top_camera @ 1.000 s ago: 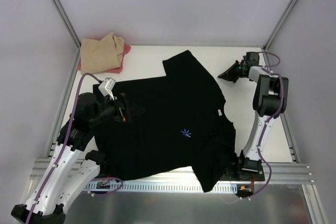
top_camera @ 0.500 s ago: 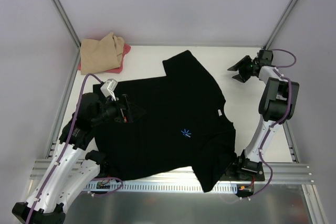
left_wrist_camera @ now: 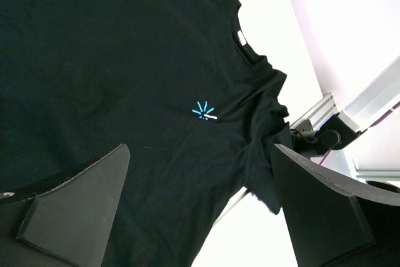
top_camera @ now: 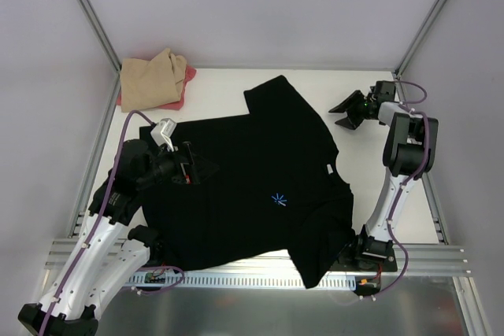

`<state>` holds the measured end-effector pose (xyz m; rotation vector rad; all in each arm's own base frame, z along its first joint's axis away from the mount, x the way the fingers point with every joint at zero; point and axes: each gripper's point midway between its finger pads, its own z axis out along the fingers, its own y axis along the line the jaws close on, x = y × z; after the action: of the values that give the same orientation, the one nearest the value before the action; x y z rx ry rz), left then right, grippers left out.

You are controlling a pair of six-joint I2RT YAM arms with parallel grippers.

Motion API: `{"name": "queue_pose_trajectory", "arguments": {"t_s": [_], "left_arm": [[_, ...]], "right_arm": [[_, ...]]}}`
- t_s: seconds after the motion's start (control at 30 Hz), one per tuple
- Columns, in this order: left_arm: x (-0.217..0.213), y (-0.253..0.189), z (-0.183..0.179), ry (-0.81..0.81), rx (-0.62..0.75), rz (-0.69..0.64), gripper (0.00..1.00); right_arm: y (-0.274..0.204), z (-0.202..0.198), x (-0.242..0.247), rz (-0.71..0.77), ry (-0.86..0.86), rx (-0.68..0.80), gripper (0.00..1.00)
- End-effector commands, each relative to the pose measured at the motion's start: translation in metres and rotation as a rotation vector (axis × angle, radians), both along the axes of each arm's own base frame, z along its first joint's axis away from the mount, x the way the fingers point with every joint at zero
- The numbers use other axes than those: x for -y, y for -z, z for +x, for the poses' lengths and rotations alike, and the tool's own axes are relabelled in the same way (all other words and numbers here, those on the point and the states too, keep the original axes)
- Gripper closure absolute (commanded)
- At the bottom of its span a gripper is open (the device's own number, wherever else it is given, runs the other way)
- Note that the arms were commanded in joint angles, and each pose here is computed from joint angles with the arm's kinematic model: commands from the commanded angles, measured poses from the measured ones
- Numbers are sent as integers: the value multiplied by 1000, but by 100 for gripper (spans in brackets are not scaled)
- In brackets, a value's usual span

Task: Fold and stack the t-shirts
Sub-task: Flatten out the tshirt

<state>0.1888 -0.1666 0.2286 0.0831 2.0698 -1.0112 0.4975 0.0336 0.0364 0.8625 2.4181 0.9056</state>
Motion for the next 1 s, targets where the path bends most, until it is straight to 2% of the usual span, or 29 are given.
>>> {"name": "queue_pose_trajectory", "arguments": {"t_s": [0.0, 0.33, 0.43, 0.47, 0.5, 0.53, 0.73, 0.97], "left_arm": [[-2, -11, 4, -3, 56, 6, 1], [-2, -17, 4, -1, 70, 0, 1], [-1, -19, 4, 2, 69, -1, 1], [-1, -20, 4, 5, 69, -2, 1], [-1, -23, 3, 7, 74, -3, 1], [-2, -26, 2, 8, 83, 1, 1], [-9, -29, -5, -13, 90, 23, 1], [-12, -22, -14, -19, 72, 15, 1]], "right_arm": [[18, -6, -21, 35, -45, -33, 42], [22, -16, -67, 65, -137, -63, 41], [22, -21, -80, 76, -164, -71, 44], [22, -21, -84, 83, -174, -70, 69], [23, -21, -87, 83, -178, -69, 82], [23, -20, -87, 83, -176, -72, 99], [15, -12, -69, 11, -130, -56, 100], [-9, 4, -2, -163, 40, 10, 100]]}}
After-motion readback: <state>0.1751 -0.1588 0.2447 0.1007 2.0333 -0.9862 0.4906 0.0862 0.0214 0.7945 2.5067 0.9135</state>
